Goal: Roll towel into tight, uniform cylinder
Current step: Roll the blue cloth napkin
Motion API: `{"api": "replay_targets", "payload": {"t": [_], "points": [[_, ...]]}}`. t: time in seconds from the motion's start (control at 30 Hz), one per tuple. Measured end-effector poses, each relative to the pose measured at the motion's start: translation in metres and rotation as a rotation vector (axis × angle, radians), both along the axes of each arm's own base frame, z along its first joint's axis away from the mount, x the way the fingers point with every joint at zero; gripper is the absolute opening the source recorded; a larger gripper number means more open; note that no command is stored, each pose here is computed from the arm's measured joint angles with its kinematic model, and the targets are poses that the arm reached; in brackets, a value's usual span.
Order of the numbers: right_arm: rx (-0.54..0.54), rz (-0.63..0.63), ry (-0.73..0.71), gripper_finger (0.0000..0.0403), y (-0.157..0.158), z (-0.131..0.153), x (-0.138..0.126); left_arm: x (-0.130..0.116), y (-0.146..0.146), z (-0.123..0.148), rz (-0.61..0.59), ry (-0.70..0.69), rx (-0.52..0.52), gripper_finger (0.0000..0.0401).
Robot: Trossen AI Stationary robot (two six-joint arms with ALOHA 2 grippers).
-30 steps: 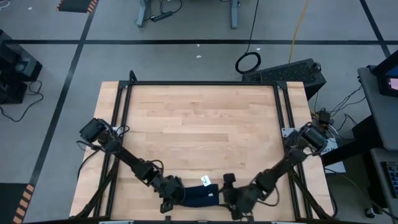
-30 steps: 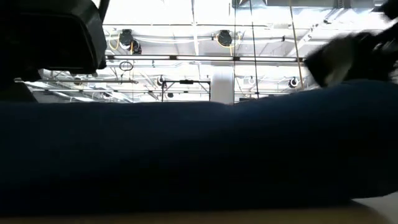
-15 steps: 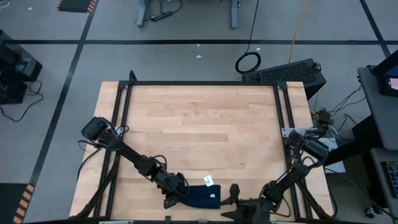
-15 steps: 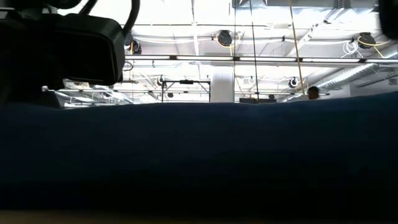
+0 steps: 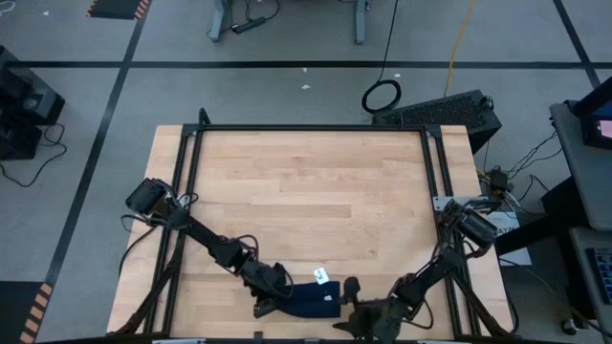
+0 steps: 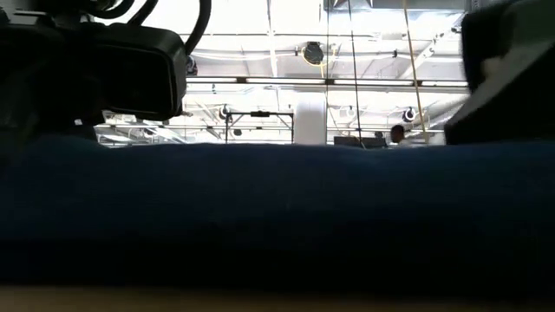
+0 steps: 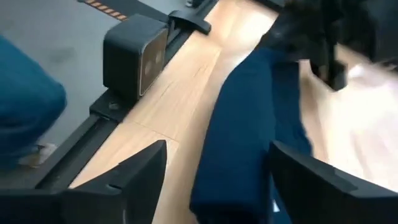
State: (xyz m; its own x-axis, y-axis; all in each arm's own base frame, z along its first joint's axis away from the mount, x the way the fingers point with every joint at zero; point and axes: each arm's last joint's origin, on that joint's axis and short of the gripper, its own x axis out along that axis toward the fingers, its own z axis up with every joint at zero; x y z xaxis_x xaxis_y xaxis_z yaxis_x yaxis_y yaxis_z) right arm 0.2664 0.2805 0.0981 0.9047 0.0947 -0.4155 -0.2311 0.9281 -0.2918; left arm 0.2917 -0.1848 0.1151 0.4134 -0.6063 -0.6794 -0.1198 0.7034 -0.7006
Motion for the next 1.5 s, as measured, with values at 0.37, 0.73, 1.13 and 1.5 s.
{"api": "replay_targets", "payload": {"t": [0.37, 0.73, 1.13, 1.5], "points": [[0.145, -0.078, 0.048, 0.0136, -0.014, -0.002, 0.013, 0.0, 0.001, 0.0, -0.005, -0.004, 0.004, 0.0042], [0.426, -0.171, 0.146, 0.0017, -0.03, -0.004, 0.029, -0.002, -0.002, 0.0, -0.061, -0.05, 0.039, 0.0051], [0.723, -0.284, 0.194, 0.0008, -0.045, 0.006, 0.043, -0.034, -0.012, 0.045, -0.208, -0.08, 0.078, 0.0206], [1.022, -0.421, 0.274, 0.0008, -0.07, 0.008, 0.061, -0.085, -0.065, 0.063, -0.079, -0.598, 0.63, 0.0219]]}}
